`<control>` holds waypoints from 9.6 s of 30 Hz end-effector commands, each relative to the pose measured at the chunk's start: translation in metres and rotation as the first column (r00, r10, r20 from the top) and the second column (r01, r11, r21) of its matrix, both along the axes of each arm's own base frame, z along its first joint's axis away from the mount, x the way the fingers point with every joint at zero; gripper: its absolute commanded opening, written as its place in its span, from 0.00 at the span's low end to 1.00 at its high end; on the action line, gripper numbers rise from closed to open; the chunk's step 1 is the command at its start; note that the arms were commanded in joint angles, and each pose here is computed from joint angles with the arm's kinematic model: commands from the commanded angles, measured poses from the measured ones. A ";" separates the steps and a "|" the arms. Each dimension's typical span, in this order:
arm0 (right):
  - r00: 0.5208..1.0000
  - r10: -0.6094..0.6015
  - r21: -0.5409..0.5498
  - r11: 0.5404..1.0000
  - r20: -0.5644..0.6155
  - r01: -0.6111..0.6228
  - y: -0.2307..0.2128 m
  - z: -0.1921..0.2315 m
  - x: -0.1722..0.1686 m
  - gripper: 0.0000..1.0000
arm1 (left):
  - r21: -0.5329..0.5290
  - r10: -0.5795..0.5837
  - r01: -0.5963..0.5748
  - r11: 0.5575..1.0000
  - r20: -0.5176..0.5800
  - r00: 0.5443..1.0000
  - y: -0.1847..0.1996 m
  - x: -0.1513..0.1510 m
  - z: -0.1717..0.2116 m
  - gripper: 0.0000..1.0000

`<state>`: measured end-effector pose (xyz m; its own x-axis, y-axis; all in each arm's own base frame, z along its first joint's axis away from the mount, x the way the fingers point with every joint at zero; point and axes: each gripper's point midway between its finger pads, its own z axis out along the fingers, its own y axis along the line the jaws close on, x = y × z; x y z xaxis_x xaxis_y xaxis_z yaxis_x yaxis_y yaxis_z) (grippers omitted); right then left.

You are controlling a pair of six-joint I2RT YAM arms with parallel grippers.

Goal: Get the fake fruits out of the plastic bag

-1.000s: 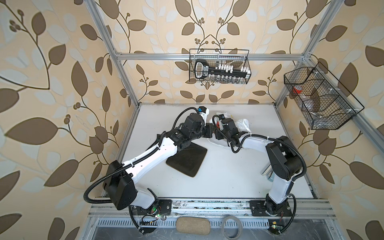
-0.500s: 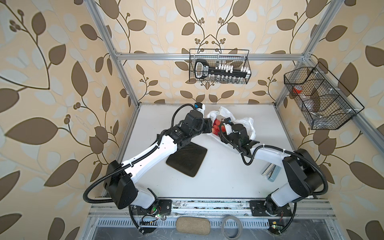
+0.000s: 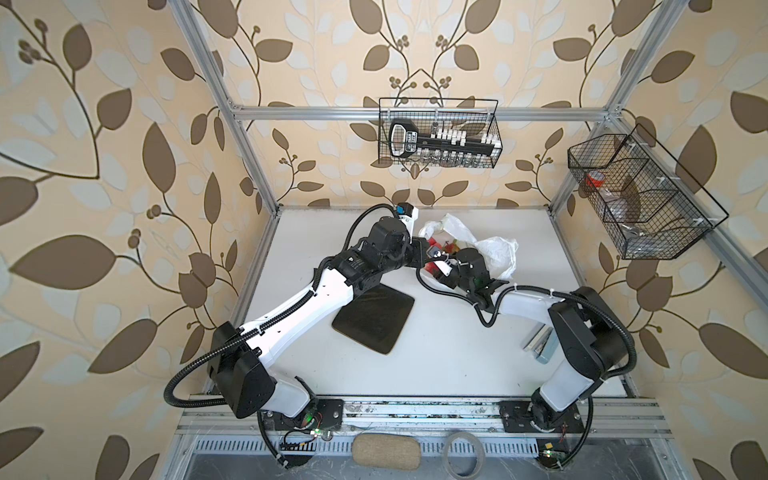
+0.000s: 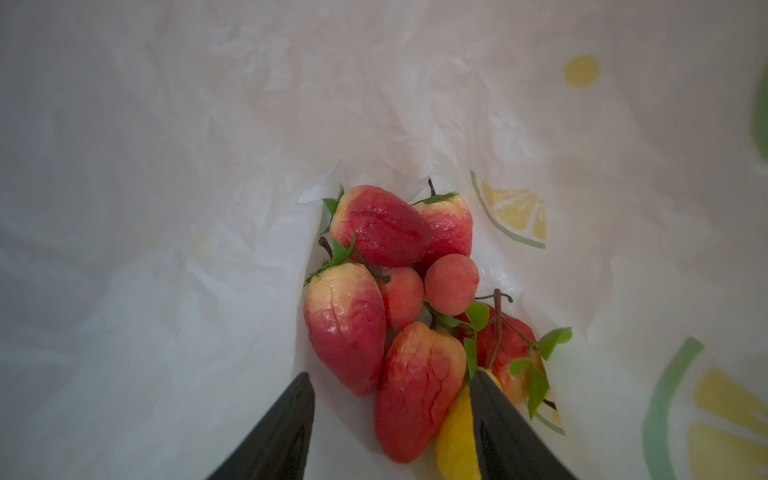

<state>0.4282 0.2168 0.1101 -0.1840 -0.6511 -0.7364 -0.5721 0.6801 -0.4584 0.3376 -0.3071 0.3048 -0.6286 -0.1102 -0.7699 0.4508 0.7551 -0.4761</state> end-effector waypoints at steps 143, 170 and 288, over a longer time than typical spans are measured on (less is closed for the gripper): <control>0.804 0.557 0.367 0.807 -0.209 -0.464 0.202 0.004 -0.128 0.96 | 0.005 0.025 -0.024 1.000 -0.087 0.996 0.032 0.048 -0.047 0.00; 0.983 0.154 0.622 0.781 -0.096 -0.061 0.065 0.121 -0.140 0.91 | 0.045 0.094 -0.089 0.995 -0.112 0.989 0.040 0.059 -0.059 0.00; 0.884 -0.266 0.394 0.819 -0.383 0.417 -0.059 0.187 -0.128 0.67 | -0.206 -0.001 -0.019 0.978 -0.097 0.995 -0.045 0.023 -0.029 0.00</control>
